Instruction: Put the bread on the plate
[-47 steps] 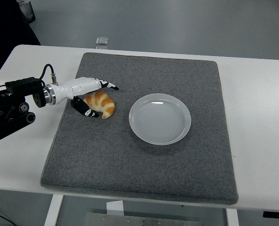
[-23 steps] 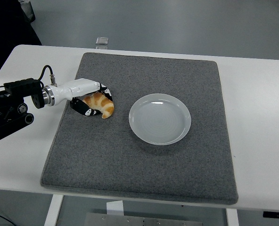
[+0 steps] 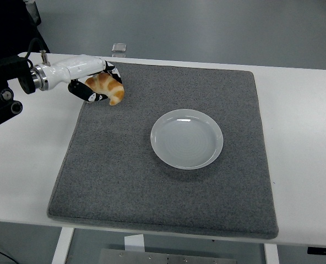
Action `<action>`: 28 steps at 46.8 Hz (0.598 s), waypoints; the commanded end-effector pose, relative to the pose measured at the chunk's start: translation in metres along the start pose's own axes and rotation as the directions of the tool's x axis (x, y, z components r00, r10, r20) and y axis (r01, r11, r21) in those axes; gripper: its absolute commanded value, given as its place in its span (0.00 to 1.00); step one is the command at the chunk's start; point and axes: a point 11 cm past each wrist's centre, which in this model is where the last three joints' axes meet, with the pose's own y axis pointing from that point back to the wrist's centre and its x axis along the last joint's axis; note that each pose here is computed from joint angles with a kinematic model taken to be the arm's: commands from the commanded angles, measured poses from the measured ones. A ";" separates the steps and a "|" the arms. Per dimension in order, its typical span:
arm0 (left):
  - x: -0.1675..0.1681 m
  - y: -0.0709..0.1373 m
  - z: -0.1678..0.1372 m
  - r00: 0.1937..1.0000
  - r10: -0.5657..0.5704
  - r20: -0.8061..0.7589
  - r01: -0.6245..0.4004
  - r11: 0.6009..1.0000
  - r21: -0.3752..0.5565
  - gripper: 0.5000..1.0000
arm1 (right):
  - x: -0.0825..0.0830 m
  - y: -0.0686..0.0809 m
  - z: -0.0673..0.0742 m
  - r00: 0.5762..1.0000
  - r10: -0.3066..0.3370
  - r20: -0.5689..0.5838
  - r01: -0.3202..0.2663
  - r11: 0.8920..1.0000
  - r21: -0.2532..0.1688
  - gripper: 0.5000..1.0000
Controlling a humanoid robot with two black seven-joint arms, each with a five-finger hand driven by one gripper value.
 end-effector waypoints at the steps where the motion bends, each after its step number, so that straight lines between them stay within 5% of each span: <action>1: 0.024 0.002 0.002 0.999 0.036 0.028 -0.036 0.999 -0.004 0.00 | 0.000 0.000 0.000 1.000 0.000 -0.001 0.000 1.000 0.000 0.90; 14: 0.084 0.000 0.017 0.997 0.075 0.014 -0.074 0.997 -0.038 0.00 | 0.000 0.000 0.000 1.000 0.000 0.001 0.000 1.000 0.000 0.90; 28: 0.096 -0.013 0.055 0.997 0.075 0.030 -0.070 0.988 -0.141 0.00 | 0.000 0.000 0.000 1.000 0.000 -0.001 0.000 1.000 0.000 0.90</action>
